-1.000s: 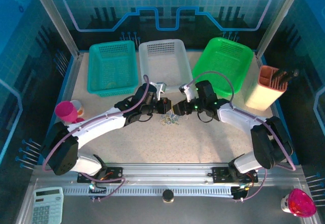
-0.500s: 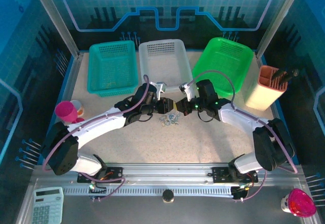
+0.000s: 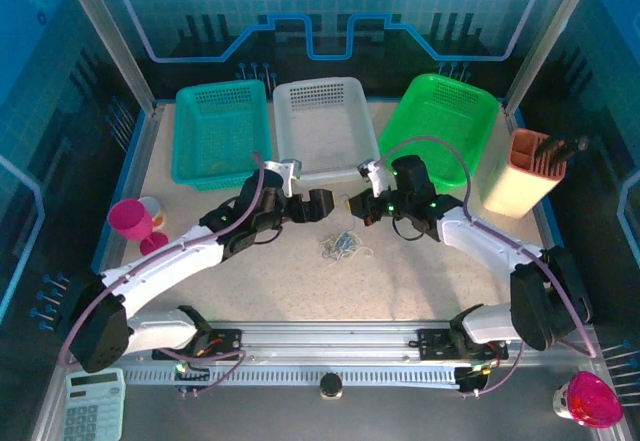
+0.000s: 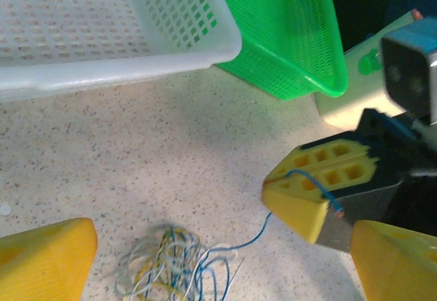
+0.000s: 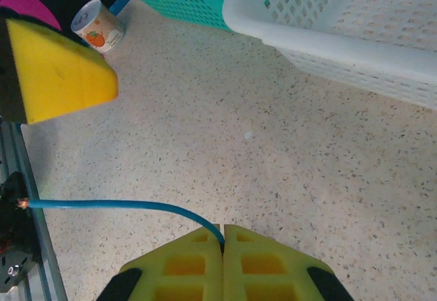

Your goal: Untangle the cables

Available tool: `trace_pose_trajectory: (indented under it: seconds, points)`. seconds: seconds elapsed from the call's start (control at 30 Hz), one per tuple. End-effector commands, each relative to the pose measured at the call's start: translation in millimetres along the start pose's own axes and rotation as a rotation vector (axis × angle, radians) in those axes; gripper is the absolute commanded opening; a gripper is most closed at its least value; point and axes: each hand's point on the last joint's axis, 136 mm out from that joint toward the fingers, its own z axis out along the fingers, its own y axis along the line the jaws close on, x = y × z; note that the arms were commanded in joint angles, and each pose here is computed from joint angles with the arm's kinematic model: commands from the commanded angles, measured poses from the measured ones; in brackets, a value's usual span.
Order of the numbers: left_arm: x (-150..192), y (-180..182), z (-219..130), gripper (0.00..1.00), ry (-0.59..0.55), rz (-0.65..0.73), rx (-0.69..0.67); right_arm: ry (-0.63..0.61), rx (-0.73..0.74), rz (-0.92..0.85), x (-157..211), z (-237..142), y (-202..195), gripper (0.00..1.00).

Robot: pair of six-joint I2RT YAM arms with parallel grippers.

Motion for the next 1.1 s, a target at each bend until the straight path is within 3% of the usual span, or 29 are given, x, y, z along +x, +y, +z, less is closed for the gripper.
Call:
trace_pose_trajectory:
  seconds: [0.0, 0.2, 0.4, 0.77, 1.07]
  points:
    - [13.5, 14.5, 2.5, 0.96, 0.022, 0.038, -0.031, -0.047, -0.006, 0.002, -19.5, -11.1, 12.0, 0.0]
    - [37.7, 22.7, 17.1, 0.98, 0.087, 0.063, -0.039, -0.075, 0.013, 0.014, -43.6, -18.4, 16.2, 0.0]
    - [46.0, 12.6, 34.2, 0.99, 0.107, 0.108, -0.025, -0.108, -0.058, 0.051, -61.9, -22.3, 33.4, 0.0]
    - [35.3, 11.9, 69.4, 0.99, 0.058, 0.151, -0.06, -0.116, -0.123, 0.04, -71.6, -32.0, 68.2, 0.0]
    - [56.8, 35.9, 85.0, 0.86, 0.084, 0.14, -0.108, -0.175, -0.145, 0.031, -92.9, -54.0, 87.1, 0.0]
